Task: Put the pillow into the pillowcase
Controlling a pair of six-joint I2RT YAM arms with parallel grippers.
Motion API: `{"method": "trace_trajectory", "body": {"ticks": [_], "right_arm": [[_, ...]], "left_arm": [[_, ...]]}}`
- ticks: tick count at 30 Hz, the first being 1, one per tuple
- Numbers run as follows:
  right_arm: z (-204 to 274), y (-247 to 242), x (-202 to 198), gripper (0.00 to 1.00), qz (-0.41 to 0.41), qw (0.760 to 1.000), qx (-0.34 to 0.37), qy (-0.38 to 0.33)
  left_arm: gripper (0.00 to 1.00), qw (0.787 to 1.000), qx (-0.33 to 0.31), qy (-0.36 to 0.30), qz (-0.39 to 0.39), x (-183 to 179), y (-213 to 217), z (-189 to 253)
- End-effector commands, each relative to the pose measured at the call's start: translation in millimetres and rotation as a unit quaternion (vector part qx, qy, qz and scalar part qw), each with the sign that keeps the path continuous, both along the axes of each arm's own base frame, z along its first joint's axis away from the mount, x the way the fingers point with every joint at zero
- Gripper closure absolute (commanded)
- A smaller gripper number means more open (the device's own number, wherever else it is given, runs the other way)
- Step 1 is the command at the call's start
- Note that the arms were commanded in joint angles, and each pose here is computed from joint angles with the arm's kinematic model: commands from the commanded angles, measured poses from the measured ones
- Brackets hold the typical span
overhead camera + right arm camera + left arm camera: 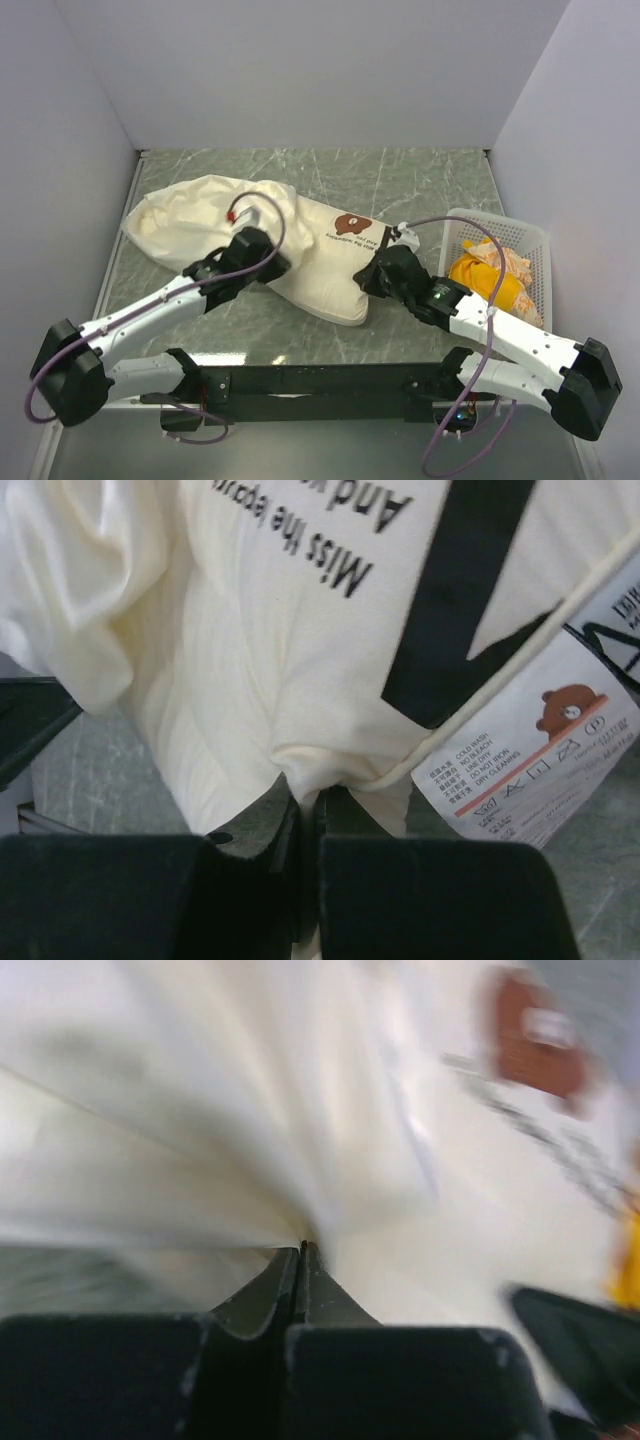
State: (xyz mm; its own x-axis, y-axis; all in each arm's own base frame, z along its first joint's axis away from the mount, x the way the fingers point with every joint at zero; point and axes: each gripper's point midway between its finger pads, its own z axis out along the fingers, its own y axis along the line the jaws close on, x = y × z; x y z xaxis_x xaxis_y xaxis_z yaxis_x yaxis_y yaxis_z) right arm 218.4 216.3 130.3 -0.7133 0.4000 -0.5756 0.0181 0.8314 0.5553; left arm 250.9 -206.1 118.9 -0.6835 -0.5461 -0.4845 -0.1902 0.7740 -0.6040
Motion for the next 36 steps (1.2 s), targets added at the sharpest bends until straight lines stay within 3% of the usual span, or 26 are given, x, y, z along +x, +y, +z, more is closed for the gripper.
{"method": "trace_trajectory", "body": {"ticks": [1,2,7,14,17,21,24,31,36], "right_arm": [[65,31,5,1.00,0.038,0.994,0.079,-0.059],[67,30,6,1.00,0.035,0.995,0.075,-0.061],[70,27,6,1.00,0.041,0.996,0.056,-0.063],[131,29,-7,1.00,0.085,0.987,0.081,-0.105],[145,26,-10,0.86,0.093,0.986,0.081,-0.115],[150,27,-9,0.52,0.104,0.984,0.073,-0.126],[133,34,-10,0.36,0.127,0.984,0.053,-0.111],[113,63,-31,0.33,0.200,0.975,0.076,-0.067],[122,48,-28,0.17,0.175,0.979,0.060,-0.091]], "left_arm": [[0.99,0.966,-0.107,-0.152,-0.179,-8,-105,153],[0.99,0.960,-0.121,-0.169,-0.187,-11,-112,177],[0.99,0.954,-0.111,-0.187,-0.206,-14,-115,202],[0.99,0.941,-0.087,-0.251,-0.210,-23,-91,270],[0.99,0.934,-0.091,-0.262,-0.225,-30,-89,286],[0.99,0.938,-0.082,-0.262,-0.209,-32,-77,290],[0.99,0.943,-0.068,-0.253,-0.204,-28,-75,289],[0.99,0.935,-0.091,-0.256,-0.227,-29,-92,330],[0.96,0.946,-0.049,-0.245,-0.205,-8,-95,321]]}}
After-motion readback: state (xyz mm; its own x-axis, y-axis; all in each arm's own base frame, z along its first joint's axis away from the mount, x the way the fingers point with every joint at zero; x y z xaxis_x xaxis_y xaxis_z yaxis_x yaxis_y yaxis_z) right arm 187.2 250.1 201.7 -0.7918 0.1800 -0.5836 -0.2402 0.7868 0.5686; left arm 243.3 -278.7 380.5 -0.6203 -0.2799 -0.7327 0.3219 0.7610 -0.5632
